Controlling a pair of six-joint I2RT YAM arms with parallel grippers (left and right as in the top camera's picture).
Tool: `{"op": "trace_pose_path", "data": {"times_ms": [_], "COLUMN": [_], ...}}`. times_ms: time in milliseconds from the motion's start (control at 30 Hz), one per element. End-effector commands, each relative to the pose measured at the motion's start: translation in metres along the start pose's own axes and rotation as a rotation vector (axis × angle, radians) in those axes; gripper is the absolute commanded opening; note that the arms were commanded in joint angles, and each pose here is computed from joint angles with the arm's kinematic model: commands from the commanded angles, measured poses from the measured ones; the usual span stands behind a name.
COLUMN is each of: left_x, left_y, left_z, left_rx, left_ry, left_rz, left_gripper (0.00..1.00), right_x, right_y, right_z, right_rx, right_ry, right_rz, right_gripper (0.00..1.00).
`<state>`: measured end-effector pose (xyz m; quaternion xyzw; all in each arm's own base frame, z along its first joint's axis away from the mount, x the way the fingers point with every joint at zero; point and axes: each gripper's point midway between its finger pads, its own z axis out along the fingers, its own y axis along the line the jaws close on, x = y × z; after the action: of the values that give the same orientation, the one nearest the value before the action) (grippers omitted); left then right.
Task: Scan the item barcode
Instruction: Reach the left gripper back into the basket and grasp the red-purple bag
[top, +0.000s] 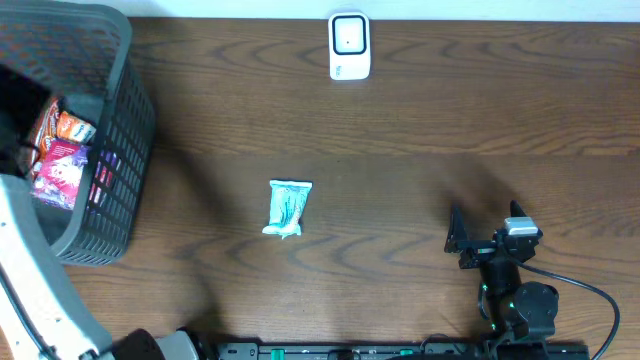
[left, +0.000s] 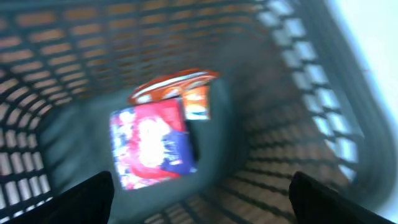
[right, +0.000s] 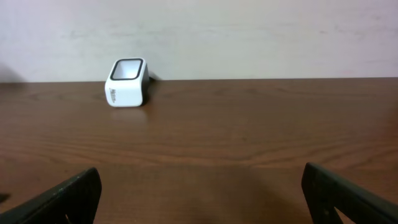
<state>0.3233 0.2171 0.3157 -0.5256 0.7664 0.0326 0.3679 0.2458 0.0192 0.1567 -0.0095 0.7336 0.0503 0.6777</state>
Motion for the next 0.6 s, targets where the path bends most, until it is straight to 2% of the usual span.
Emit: {"op": "trace_pose_path", "data": {"times_ms": [0,233,567], "left_x": [0.013,0.049,0.097], "left_y": [0.023,0.024,0.048], "left_z": [0.046,0.122,0.194], "left_rx": [-0.118,-0.210,-0.356], "left_ry": [0.072,0.215,0.347], "left_rz": [-0.066,-0.023,0.020], "left_gripper": [0.90,0.90,0.90], "right_x": [0.001,0.001,0.001], "right_y": [0.001,0.001,0.001], "right_z": [0.000,0.000,0.000], "right_rx": [-0.004,-0.004,-0.004], "right_ry": [0.003,0.003,0.003], "right_rz": [-0.012,-0.012,-0.012], "right_gripper": [0.99,0.99,0.99]}}
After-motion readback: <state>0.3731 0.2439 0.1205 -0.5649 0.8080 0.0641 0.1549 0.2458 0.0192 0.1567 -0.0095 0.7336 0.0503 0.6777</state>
